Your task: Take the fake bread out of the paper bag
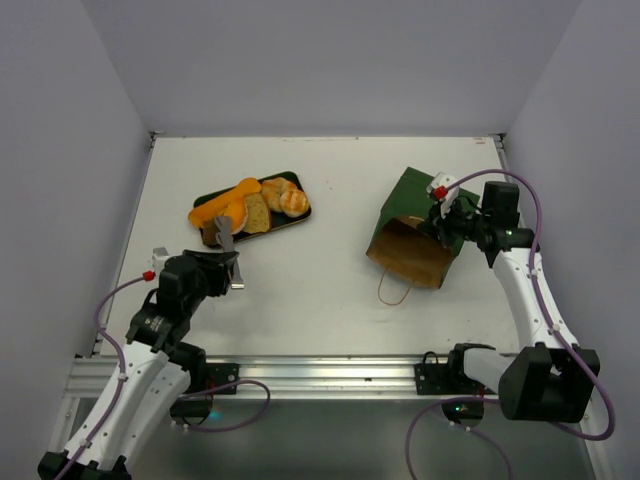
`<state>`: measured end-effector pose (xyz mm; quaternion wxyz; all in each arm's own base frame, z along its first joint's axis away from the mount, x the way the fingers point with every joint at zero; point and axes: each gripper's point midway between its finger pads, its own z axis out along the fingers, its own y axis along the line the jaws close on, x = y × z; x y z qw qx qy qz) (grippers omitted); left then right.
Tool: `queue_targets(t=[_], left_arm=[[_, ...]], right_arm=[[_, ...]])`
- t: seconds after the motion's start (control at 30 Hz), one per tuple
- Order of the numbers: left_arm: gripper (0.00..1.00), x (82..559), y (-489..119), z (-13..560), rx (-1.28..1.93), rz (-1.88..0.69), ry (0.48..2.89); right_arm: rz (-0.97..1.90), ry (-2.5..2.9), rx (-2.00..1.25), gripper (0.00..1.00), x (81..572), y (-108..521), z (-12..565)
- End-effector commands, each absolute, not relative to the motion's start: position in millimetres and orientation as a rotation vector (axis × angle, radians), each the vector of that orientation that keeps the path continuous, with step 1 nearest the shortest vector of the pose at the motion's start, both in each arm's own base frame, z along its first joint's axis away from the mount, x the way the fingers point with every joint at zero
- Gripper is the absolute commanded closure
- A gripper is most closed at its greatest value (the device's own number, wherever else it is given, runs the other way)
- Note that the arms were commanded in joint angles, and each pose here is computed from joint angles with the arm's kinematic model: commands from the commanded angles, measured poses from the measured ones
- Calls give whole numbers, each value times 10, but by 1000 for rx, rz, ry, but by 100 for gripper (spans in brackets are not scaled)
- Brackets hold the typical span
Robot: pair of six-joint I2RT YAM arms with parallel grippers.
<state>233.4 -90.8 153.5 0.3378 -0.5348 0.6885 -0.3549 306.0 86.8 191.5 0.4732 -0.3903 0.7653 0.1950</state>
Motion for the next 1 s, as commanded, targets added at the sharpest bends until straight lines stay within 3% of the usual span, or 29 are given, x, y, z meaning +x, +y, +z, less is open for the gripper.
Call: queue_targets(t=[0.0, 0.97], left_arm=[[53, 2348, -894, 1639, -1406, -952, 1756], [53, 2243, -847, 1687, -1412, -948, 1746]], right_arm=[[482, 1824, -963, 100, 3056, 901, 2011], [482, 1816, -963, 100, 3046, 906, 2038]])
